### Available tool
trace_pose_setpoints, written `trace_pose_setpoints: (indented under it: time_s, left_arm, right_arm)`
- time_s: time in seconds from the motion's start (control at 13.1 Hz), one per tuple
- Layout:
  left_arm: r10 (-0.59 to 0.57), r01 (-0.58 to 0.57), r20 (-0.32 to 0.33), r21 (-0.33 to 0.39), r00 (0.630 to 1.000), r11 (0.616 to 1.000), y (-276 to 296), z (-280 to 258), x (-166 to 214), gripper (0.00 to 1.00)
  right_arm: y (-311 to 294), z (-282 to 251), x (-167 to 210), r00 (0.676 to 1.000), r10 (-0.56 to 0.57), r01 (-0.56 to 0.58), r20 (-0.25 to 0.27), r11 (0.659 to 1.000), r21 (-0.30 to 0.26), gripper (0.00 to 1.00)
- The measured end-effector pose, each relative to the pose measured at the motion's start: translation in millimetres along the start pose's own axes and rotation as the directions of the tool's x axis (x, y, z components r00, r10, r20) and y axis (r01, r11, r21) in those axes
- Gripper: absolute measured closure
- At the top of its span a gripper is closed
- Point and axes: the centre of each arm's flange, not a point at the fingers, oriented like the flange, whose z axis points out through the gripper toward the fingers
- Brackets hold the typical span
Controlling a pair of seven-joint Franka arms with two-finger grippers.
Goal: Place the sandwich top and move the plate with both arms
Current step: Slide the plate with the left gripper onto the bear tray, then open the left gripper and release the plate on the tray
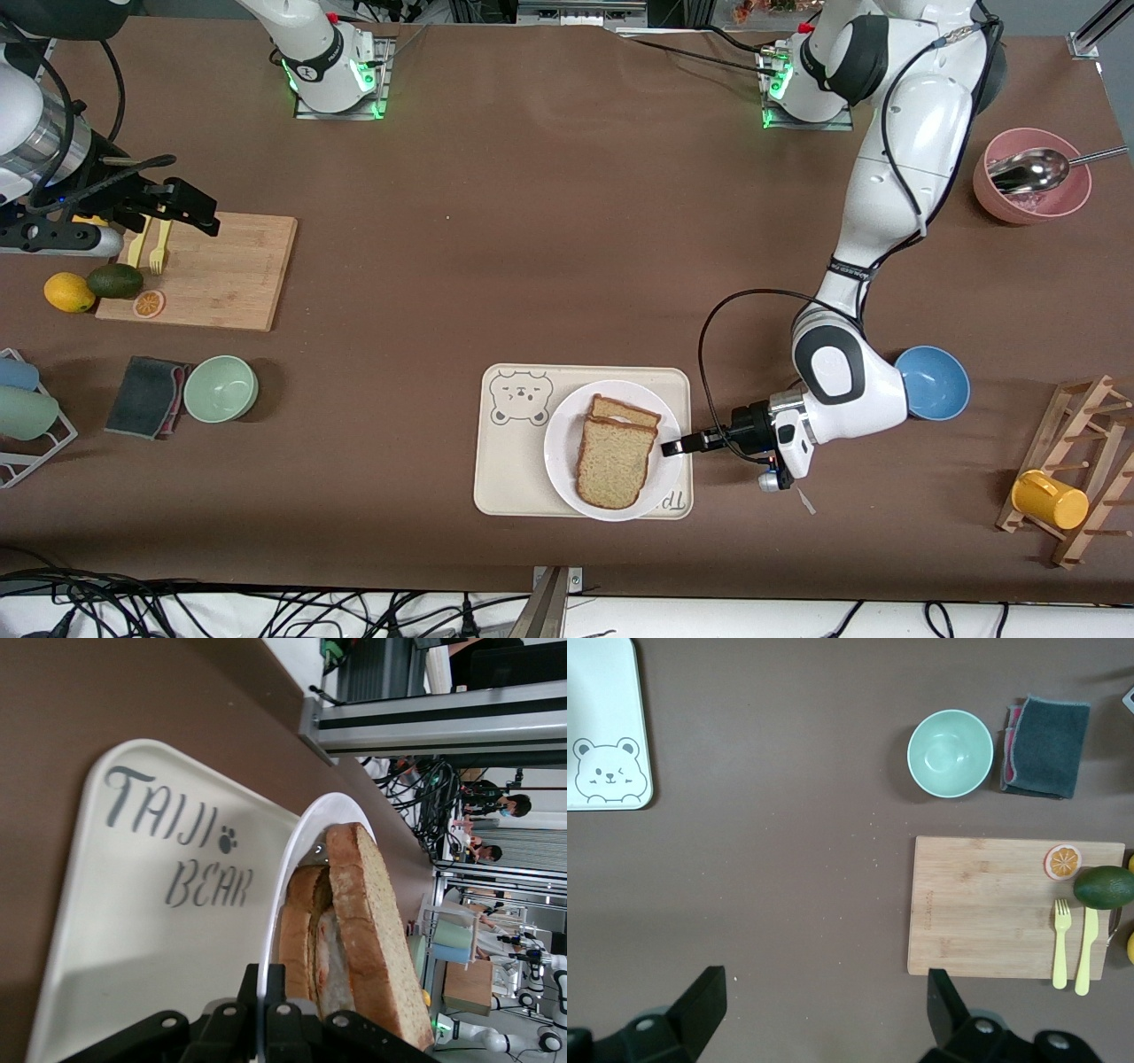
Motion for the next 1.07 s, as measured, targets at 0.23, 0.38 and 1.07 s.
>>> trace_pose_setpoints:
  time_s: [0.23,0.38,1.07]
  left_arm:
    - [0.027,-0.027,0.010,0.006,1.000,1.000,-25,14,-6,0.95]
    - [0.022,-0.022,0.010,-0.015,1.000,1.000,-27,23,-11,0.95]
    - [0.054,-0.054,0.008,-0.027,0.998,0.998,-18,27,-11,0.45]
  right_arm:
    - [0,0,0,1.000,0.000,0.000,0.000,1.000,0.000,0.00]
    - [0,0,0,1.000,0.000,0.000,0.001,1.000,0.000,0.00]
    - [-1,0,0,1.000,-0.010,0.010,0.003,1.000,0.000,0.00]
